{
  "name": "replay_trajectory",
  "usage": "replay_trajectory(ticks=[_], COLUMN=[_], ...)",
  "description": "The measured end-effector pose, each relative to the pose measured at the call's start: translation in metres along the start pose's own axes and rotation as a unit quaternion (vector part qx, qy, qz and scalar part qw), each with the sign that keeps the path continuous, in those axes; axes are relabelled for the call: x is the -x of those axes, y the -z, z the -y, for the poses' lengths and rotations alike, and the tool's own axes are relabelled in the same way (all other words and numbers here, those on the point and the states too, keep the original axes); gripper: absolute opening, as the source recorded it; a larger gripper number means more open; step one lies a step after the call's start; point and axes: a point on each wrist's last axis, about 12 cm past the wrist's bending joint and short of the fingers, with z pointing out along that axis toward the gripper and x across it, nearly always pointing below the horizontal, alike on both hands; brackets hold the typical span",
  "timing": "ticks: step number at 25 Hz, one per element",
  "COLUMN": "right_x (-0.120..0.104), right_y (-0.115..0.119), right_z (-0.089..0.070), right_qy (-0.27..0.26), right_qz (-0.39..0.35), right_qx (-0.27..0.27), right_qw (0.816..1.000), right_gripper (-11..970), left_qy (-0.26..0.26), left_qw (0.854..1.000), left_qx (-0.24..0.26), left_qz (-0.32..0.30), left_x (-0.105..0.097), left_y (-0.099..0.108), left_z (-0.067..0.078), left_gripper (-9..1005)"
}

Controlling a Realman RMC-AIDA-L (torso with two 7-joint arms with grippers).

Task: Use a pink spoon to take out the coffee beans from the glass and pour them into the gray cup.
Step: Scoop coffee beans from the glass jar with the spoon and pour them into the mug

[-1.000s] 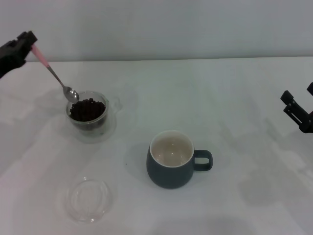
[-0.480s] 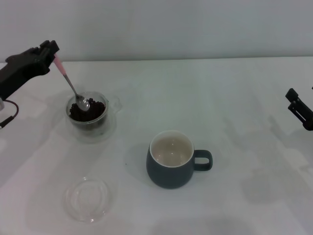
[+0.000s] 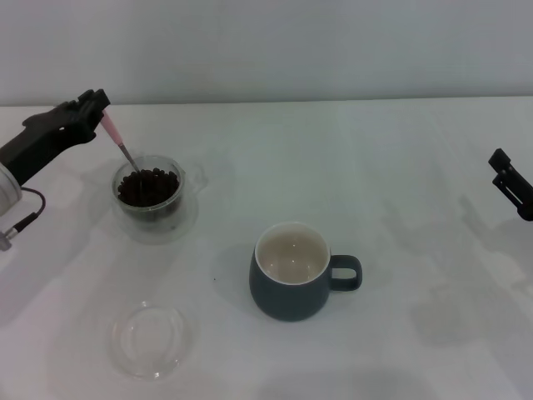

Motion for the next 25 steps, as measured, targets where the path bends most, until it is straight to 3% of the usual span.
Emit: replay_trajectory(ticks=[4,10,25], right_x=[0.0,0.0,0.001], right_y=[0.0,0.0,0.0], right_z=[-0.001,-0.003,-0.007], right_qy=[-0.002,-0.004,-0.008], right_qz=[0.001,0.003,0.014], right_qx=[0.0,0.004,0.016], right_qw=[1.0,1.0,1.0], right_gripper=[809,809,809], left_qy=[0.034,0.131,0.242], left_qw=[0.999,0.99,0.968], left_qx=[0.015,0.059,0.052], left_qz=[0.011,0.015,0.051], left_x=[-0.005,-0.012,-0.014], left_y=[0.002,0.006,0.028], left_z=[-0.001,-0.01,-0.017], left_gripper=[129,129,128])
